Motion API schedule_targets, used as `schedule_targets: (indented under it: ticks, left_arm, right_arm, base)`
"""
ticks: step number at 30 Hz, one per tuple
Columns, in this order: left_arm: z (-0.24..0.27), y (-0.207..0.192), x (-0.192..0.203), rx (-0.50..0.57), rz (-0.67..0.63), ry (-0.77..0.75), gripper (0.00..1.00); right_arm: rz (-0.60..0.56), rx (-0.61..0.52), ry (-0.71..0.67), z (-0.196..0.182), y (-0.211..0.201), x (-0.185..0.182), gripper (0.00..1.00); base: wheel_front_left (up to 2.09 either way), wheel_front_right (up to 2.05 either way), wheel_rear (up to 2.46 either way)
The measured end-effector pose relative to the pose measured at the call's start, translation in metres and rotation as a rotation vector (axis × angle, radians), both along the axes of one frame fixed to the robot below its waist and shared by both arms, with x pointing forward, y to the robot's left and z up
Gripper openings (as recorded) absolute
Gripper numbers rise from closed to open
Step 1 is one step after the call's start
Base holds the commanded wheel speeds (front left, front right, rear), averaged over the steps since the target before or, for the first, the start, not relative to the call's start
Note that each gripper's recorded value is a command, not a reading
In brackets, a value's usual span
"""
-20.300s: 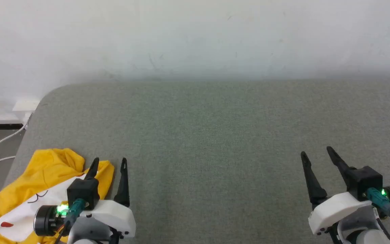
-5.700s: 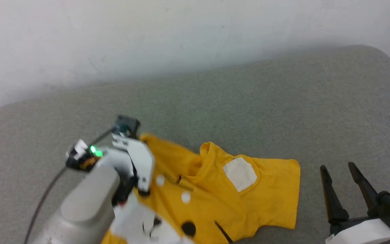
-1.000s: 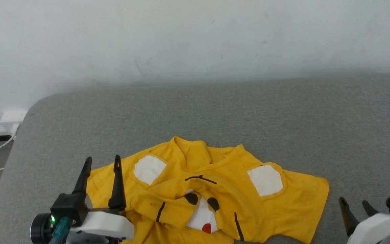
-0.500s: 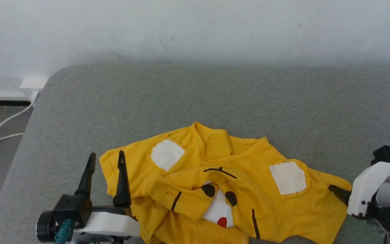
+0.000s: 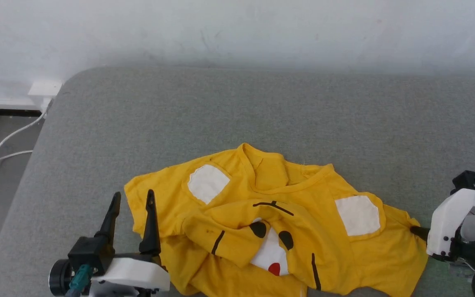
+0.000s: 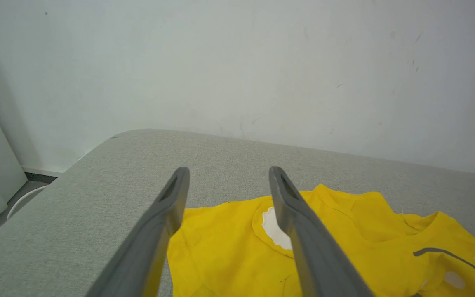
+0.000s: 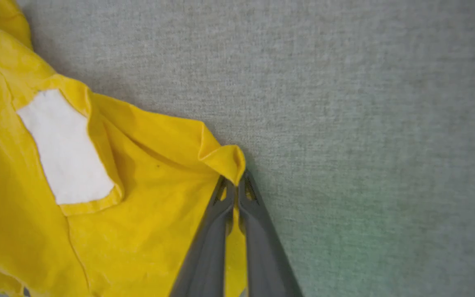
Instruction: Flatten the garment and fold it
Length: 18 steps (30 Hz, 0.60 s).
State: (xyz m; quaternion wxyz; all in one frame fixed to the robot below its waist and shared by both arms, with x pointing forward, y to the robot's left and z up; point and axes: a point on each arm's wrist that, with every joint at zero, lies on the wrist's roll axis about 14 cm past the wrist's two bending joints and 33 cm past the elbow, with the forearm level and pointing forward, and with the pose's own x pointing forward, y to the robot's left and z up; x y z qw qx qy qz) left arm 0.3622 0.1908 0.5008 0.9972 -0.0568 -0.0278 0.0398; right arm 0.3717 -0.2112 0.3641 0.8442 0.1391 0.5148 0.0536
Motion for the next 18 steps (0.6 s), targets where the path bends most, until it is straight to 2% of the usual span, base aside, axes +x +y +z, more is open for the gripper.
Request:
schedule_targets:
  ticks: [5,10,13,18]
  left_arm:
    - [0.004,0.001,0.014,0.012,-0.028,-0.01,1.0]
    - [0.015,0.009,0.053,-0.002,-0.055,0.061,1.0]
    - [0.011,0.013,0.076,0.006,-0.101,0.174,1.0]
    - [-0.036,0.015,0.087,0.019,-0.178,0.504,1.0]
  right_arm:
    - [0.014,-0.011,-0.068,0.01,-0.001,0.002,0.0]
    - [0.028,-0.038,-0.146,0.026,-0.007,0.006,0.0]
    - [0.036,-0.05,-0.171,0.034,-0.01,0.005,0.0]
    - [0.033,-0.046,-0.193,0.039,-0.009,-0.001,0.0]
  base:
    - [0.0,0.0,0.0]
    - [0.0,0.0,0.0]
    - [0.0,0.0,0.0]
    - [0.0,0.0,0.0]
